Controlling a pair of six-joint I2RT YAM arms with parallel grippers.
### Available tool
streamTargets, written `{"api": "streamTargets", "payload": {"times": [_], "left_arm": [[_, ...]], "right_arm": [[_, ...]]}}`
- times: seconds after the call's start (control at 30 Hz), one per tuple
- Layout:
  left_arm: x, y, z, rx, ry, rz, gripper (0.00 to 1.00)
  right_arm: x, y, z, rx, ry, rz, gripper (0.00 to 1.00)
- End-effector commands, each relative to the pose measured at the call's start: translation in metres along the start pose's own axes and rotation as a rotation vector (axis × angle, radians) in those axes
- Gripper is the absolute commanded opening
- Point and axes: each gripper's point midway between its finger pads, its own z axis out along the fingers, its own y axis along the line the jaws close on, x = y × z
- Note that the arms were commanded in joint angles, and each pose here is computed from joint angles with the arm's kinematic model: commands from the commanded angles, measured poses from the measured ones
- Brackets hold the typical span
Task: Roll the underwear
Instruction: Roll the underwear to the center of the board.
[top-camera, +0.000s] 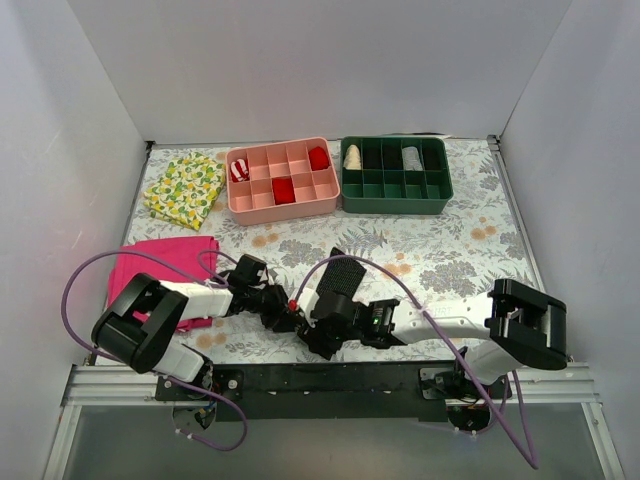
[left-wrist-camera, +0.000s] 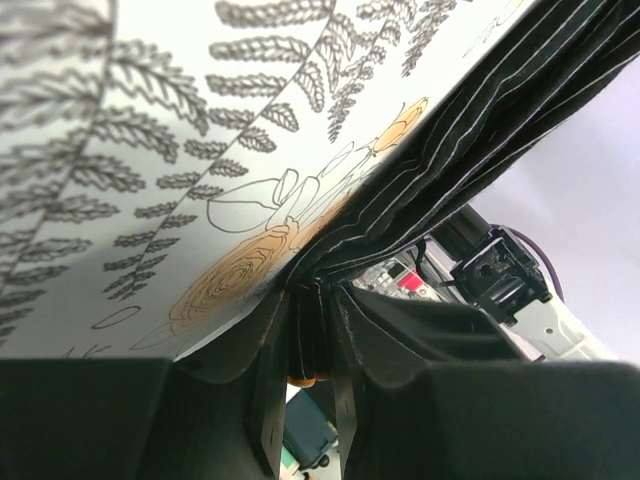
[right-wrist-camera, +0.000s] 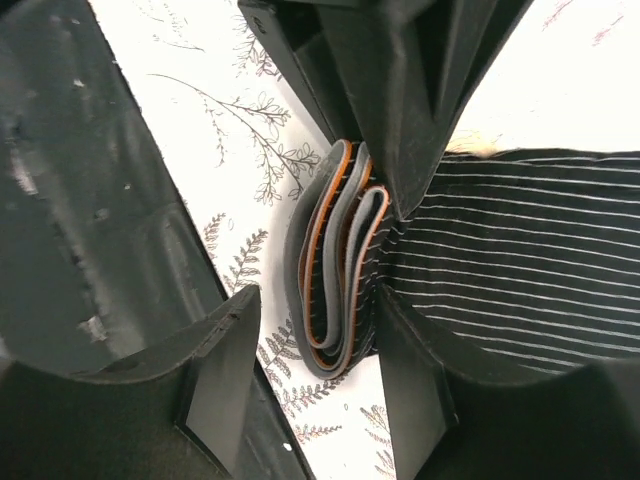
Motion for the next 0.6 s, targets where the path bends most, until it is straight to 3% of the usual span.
{"api": "streamTargets", "payload": {"times": [0.0, 0.23, 0.57], "left_arm": [[-0.003, 0.015, 0.005, -0.063, -0.021, -0.006, 0.16], [-0.003, 0.014, 0.006, -0.062, -0.015, -0.007, 0.16], [-0.003, 0.014, 0.006, -0.061, -0.009, -0.006, 0.17]], "right_arm": [[-0.017, -0.016, -0.007, 0.210, -0.021, -0.117, 0.58], [-0.011, -0.027, -0.006, 0.360, 0.006, -0.212, 0.59], [-0.015, -0.017, -0.003, 0.390, -0.026, -0.252, 0.53]]}}
